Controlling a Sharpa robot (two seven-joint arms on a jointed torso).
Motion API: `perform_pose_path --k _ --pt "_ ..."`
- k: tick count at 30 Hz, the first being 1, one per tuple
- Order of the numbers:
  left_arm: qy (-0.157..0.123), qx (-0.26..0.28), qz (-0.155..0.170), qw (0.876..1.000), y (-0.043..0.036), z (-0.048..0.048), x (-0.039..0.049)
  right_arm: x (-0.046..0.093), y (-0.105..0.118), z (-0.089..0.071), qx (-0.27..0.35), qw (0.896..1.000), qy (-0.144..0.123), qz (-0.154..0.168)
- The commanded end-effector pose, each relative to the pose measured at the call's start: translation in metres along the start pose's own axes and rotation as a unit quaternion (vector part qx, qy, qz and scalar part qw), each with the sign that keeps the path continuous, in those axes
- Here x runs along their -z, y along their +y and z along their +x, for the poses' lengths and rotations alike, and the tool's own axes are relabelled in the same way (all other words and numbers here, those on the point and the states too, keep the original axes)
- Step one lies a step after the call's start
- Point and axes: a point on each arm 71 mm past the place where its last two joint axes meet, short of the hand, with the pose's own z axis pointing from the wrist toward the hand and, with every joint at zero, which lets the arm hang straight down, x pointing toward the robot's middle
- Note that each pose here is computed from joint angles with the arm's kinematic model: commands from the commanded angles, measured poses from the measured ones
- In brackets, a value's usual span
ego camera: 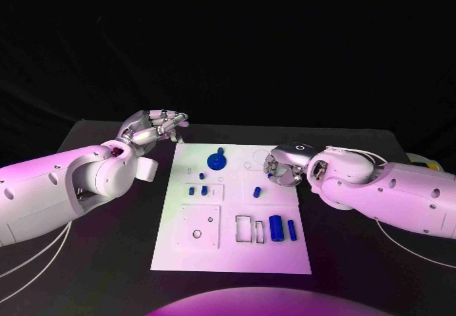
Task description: Assemble the parts on the task board
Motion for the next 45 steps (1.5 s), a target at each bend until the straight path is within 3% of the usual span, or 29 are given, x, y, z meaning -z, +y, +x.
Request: perform_pose_path --k 1,12,30,45 --pt "-0.003 0.003 0.007 1.0 -0.0019 0.0005 0.0 0.0 0.001 0.007 0.006 1.0 0.012 0.003" --pt "-0.001 0.003 0.002 1.0 -0.0015 0.0 0.0005 -0.001 0.003 0.012 0.018 1.0 0.02 0.006" --pt "0.0 -0.003 -0.002 1.0 -0.0011 -0.0005 0.0012 0.0 0.009 0.013 0.074 0.997 0.006 0.015" --pt "0.002 -0.004 -0.003 1.0 -0.001 -0.0003 0.0014 0.002 0.012 0.007 0.06 0.997 -0.052 0.008"
